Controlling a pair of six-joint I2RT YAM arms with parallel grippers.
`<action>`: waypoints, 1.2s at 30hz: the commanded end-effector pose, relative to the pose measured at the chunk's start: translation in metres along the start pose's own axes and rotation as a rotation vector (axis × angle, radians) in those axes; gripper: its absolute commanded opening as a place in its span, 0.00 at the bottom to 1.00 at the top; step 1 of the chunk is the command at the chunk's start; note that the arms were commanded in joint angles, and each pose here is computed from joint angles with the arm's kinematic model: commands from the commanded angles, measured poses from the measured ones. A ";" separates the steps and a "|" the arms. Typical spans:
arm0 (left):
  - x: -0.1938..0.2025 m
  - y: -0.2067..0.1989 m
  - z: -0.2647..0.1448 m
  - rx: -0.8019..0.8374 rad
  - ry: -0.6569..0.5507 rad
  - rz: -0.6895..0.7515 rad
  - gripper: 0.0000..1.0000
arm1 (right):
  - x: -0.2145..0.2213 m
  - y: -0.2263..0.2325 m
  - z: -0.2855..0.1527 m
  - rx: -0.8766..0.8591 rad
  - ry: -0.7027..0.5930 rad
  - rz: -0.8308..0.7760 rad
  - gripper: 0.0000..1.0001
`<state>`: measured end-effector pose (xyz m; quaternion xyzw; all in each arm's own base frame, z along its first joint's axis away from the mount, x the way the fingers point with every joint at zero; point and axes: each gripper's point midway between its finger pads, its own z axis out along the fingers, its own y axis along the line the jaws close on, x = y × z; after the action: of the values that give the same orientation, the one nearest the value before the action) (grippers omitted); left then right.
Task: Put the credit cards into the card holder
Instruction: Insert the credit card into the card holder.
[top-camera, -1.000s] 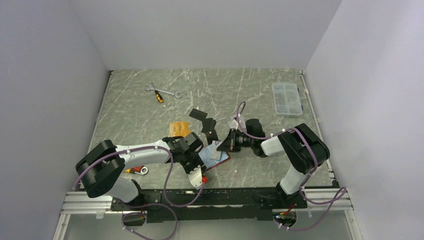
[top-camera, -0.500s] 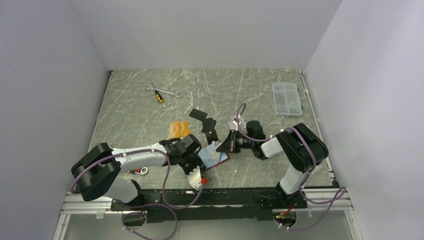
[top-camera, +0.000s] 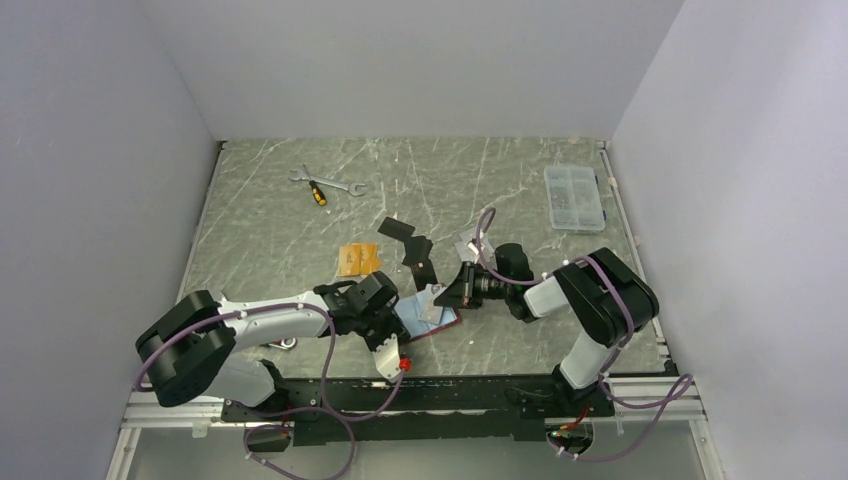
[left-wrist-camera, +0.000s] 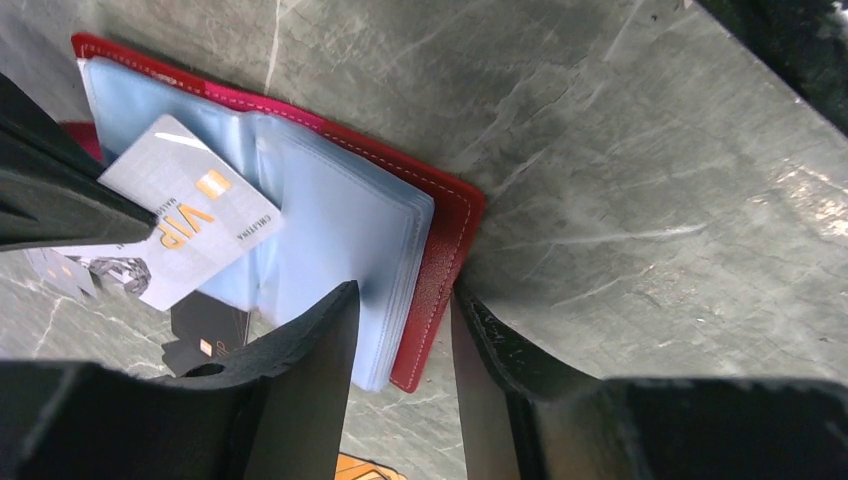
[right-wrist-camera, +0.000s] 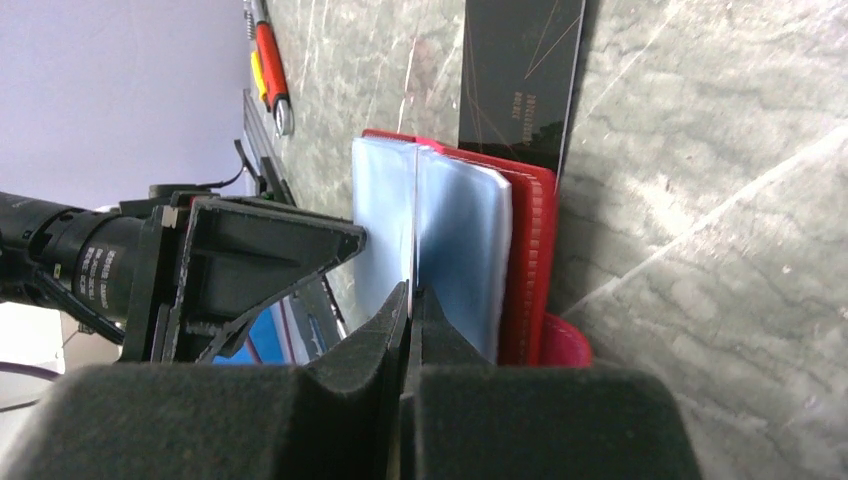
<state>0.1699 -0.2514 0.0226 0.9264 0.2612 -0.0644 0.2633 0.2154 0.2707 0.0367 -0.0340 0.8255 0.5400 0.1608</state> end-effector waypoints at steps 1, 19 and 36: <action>0.015 -0.049 0.008 0.144 0.062 -0.024 0.45 | 0.000 0.006 -0.007 0.027 0.015 -0.052 0.00; 0.013 -0.055 0.005 0.154 0.062 -0.012 0.45 | 0.006 0.002 0.000 0.026 0.002 -0.014 0.00; 0.016 -0.058 0.008 0.143 0.084 0.024 0.46 | 0.033 -0.018 0.001 0.095 0.145 0.011 0.00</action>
<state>0.1777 -0.2493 0.0230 0.9293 0.2407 -0.0237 0.2792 0.1947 0.2714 0.0195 -0.0362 0.8447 0.5229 0.1084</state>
